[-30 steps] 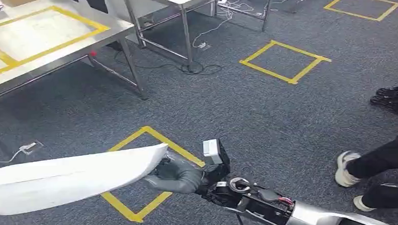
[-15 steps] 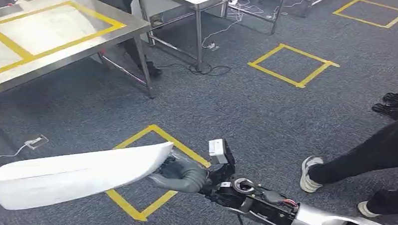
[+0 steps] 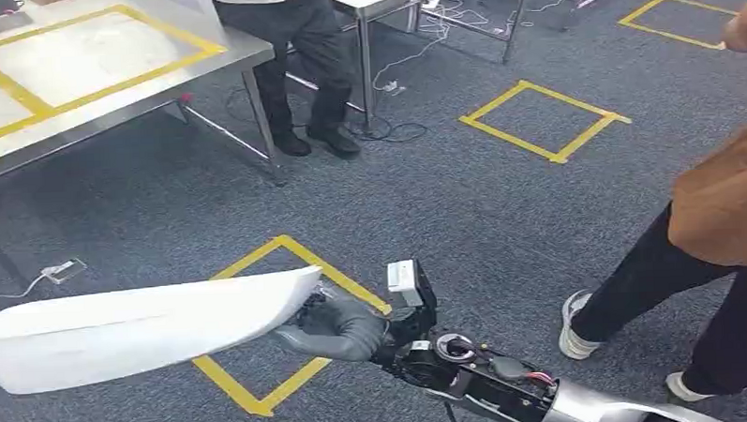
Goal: Take the parts from the cabinet and place them on the table.
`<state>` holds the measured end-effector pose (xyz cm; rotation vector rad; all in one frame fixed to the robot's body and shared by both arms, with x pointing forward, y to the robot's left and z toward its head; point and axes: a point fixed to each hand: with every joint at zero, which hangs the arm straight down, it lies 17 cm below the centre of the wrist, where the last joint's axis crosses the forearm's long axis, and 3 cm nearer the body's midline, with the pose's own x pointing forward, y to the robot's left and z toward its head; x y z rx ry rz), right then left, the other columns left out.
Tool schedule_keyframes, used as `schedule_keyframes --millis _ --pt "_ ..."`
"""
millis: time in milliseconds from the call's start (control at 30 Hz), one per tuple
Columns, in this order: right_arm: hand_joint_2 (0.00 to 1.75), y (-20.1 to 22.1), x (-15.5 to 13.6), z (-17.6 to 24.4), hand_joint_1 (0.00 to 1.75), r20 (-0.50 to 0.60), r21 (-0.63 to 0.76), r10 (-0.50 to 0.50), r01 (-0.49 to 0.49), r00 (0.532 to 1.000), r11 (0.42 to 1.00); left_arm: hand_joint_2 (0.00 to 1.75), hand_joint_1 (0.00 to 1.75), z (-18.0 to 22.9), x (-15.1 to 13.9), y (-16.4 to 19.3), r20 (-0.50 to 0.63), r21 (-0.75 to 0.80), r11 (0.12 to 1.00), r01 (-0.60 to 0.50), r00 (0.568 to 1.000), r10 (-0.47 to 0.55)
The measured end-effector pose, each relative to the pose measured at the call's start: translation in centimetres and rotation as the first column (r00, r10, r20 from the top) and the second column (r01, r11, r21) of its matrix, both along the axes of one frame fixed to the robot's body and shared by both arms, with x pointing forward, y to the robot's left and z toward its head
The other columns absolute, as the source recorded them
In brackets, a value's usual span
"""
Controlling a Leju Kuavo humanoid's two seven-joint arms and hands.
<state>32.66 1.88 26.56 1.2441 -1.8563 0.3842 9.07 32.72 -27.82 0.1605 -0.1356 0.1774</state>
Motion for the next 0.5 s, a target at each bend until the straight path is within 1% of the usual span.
schedule_keyframes --millis 500 --pt "1.75 0.03 -0.20 -0.42 1.75 -0.006 -0.006 -0.002 0.002 1.000 1.000 1.75 0.00 -0.02 -0.18 0.02 -0.008 -0.001 1.000 -0.002 1.000 0.001"
